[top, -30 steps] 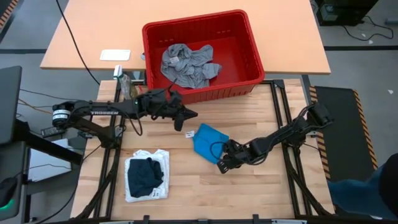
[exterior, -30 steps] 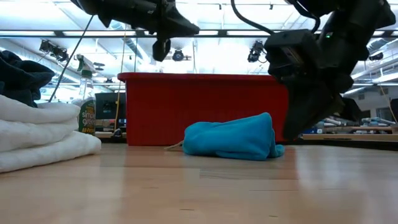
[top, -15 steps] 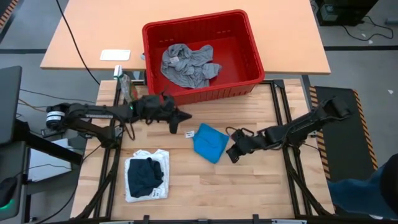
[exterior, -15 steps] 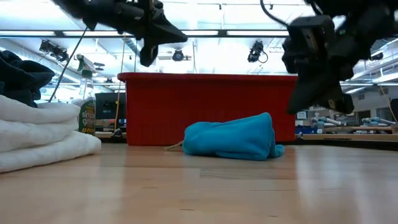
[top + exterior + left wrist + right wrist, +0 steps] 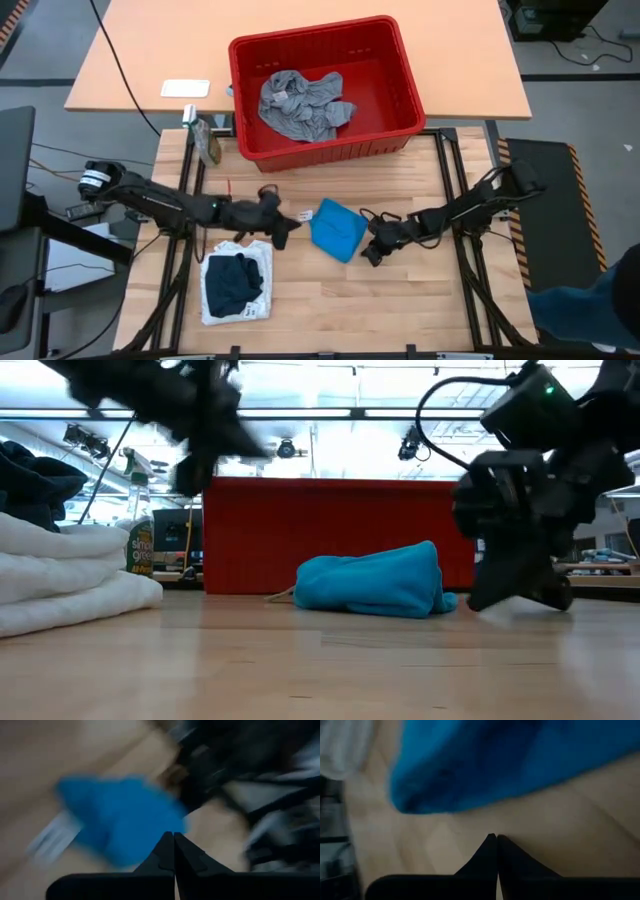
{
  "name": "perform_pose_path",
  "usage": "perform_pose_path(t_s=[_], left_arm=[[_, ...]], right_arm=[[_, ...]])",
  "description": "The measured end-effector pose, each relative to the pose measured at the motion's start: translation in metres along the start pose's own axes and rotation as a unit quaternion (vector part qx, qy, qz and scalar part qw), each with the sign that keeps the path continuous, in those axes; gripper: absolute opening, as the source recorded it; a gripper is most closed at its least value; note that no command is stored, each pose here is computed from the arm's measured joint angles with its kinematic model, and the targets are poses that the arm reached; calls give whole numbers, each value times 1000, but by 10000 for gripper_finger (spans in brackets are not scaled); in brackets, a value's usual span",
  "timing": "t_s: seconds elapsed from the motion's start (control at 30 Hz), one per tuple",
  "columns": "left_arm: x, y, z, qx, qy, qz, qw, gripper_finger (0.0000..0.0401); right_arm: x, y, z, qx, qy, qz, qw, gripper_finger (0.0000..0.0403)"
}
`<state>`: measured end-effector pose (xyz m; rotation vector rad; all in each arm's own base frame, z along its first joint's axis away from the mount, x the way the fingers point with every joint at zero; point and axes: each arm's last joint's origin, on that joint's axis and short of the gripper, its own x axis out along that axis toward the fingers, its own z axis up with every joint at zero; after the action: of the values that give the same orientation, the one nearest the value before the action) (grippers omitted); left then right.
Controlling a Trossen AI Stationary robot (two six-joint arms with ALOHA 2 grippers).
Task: Fold laundry
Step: Fold the light blue shorts
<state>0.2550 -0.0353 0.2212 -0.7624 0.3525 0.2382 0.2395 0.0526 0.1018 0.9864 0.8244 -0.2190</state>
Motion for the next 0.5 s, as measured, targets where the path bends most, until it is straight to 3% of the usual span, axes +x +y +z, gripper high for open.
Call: perform_pose_path(t_s=[0.13,0.2,0.4,0.5], left_arm=[[1,10,-24,-24,63,77,995,0],[6,8,-24,-33,58,69,995,4],[23,16,-32,-40,60,84,994,30],[34,20,-38,-35,62,88,994,44]], right_arm=[[-5,14,6,-3,-9,55,998,10],[-13,26,11,1,-28,89,996,10],[-42,41,32,-3,-134,120,984,10],[-41,34,43,-24,-164,75,983,10]])
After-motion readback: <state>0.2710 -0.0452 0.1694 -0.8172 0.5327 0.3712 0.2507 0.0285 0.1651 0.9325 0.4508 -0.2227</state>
